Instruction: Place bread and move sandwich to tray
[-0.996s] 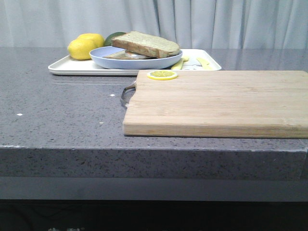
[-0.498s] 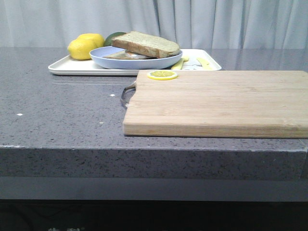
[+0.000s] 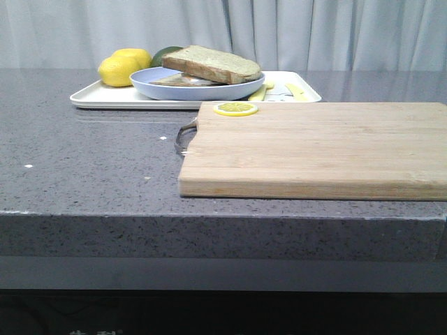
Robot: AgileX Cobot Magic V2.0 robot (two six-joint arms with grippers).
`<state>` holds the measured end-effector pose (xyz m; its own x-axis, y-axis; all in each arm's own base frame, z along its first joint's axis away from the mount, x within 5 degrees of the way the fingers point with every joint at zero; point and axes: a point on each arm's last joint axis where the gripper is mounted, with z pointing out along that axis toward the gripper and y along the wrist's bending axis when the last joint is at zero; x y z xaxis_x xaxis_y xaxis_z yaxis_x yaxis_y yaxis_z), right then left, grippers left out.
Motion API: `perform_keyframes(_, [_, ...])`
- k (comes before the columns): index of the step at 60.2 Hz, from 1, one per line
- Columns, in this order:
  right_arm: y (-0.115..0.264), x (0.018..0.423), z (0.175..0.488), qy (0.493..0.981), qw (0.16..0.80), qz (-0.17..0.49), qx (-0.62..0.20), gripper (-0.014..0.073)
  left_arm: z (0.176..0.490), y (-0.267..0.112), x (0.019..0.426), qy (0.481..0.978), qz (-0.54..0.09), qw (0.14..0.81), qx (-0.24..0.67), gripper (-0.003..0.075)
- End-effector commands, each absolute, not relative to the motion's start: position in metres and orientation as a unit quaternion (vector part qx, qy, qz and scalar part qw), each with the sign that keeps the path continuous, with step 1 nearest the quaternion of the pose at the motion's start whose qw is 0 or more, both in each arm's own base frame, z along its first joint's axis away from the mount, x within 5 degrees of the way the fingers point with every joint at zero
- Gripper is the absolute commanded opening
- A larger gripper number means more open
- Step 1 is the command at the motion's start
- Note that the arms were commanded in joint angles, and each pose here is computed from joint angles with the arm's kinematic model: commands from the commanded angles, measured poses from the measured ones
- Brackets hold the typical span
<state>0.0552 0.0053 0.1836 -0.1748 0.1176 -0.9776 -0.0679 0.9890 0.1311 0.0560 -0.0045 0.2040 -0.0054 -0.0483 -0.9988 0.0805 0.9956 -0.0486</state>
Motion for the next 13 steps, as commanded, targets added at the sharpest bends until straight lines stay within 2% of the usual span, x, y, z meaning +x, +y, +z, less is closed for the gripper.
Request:
perform_keyframes(1, [0.0047, 0.0547, 0.1921, 0.731, 0.678, 0.069, 0.013, -0.0079, 0.2087, -0.0044, 0.0544, 0.674, -0.053, 0.736, 0.006, -0.0019])
perform_keyframes(13, [0.0047, 0.0547, 0.1921, 0.731, 0.678, 0.069, 0.013, -0.0079, 0.2087, -0.0044, 0.0544, 0.674, -0.053, 0.736, 0.006, -0.0019])
